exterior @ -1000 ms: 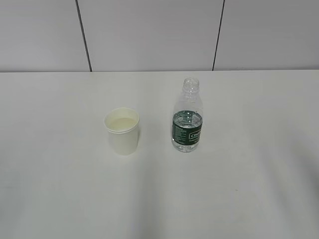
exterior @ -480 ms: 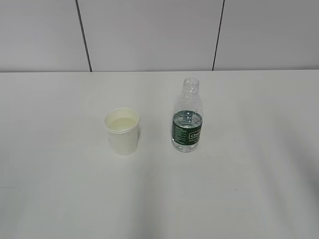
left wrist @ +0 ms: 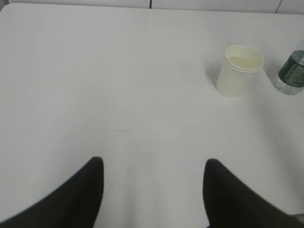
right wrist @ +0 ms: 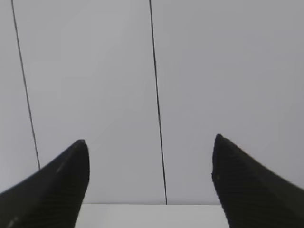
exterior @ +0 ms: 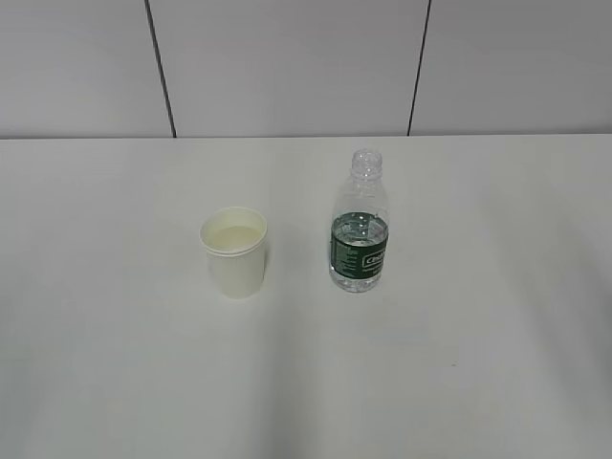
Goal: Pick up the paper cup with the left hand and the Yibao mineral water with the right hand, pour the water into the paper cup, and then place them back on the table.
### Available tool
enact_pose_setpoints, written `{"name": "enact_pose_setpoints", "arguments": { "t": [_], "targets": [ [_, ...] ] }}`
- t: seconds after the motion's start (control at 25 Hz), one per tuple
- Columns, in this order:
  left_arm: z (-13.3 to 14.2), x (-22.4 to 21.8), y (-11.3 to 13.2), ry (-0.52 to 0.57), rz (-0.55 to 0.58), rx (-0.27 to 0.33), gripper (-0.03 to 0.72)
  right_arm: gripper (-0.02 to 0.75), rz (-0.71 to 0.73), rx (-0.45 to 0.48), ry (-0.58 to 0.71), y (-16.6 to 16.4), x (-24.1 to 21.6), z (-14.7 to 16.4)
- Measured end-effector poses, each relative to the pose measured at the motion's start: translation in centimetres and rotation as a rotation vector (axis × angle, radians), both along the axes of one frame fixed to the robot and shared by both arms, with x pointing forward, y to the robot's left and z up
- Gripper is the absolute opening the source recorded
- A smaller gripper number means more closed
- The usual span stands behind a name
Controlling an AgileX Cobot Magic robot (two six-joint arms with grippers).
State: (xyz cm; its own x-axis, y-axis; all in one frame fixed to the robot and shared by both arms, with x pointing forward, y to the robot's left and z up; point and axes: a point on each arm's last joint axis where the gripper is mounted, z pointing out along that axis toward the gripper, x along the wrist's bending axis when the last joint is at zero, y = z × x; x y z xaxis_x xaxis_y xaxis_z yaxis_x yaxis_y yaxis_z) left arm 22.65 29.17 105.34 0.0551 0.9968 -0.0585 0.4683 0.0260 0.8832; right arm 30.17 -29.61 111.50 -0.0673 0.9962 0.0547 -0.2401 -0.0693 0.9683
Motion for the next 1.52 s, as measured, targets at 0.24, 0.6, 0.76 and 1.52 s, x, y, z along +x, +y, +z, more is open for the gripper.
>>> {"name": "enact_pose_setpoints", "arguments": {
  "t": [0.24,0.6,0.76,1.52],
  "targets": [
    [0.0,0.0,0.0,0.0,0.0,0.0,0.455,0.592,-0.066,0.009,0.098,-0.6,0.2,-0.8],
    [0.0,0.0,0.0,0.0,0.0,0.0,0.439,0.592,-0.081,-0.076,0.297,-0.6,-0.2,-2.0],
    [0.0,0.0,0.0,0.0,0.0,0.0,0.436,0.592,-0.055,-0.133,0.392,-0.5,-0.9,-2.0],
    [0.0,0.0,0.0,0.0,0.0,0.0,0.388,0.592,0.017,-0.185,0.644,-0.4,-7.0,-4.6]
  ]
}}
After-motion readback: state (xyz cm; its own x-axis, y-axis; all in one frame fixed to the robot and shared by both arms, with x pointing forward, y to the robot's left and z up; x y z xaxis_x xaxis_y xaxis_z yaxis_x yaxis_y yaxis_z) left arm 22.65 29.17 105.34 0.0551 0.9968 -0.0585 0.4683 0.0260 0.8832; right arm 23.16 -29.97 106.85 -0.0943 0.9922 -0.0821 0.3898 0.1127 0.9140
